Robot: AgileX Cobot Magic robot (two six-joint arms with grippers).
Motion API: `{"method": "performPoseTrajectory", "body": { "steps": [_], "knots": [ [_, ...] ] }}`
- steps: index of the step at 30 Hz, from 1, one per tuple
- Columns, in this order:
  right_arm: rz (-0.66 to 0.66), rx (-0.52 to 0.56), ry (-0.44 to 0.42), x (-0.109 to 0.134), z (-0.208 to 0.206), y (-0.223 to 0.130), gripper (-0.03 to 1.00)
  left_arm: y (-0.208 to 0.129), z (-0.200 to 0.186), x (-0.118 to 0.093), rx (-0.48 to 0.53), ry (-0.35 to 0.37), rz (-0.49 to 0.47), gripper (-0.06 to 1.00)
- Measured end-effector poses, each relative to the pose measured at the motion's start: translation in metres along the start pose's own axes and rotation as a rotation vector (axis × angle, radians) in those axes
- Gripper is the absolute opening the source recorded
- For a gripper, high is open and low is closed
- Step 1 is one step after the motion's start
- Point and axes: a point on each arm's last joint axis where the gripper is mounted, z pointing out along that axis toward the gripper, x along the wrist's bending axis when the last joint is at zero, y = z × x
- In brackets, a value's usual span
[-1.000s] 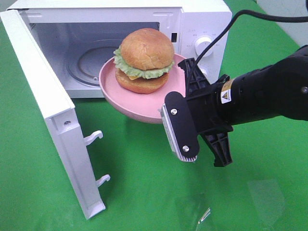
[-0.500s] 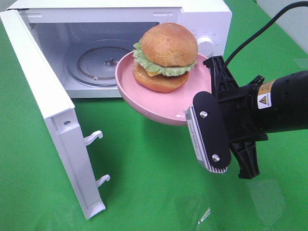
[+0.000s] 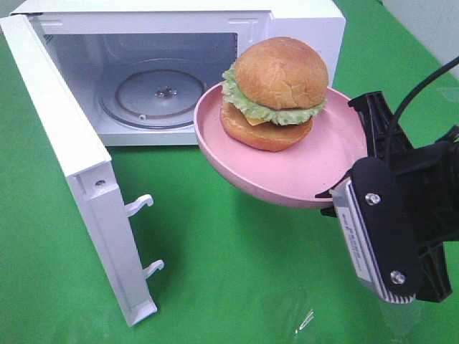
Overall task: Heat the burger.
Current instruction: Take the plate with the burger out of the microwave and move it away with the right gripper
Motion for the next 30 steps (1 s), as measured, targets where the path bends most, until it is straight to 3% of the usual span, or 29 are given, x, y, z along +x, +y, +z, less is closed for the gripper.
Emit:
{"method": "performPoseTrajectory", "body": {
  "steps": [21,30],
  "knots": [
    [-0.02,0.076,-0.005,0.014,-0.051,-0.01,0.08,0.0,0.0,0.0,0.0,0.0,0.0,0.93],
    [-0.016,0.112,0.031,0.022,-0.066,-0.014,0.08,0.0,0.0,0.0,0.0,0.0,0.0,0.93]
  ]
}}
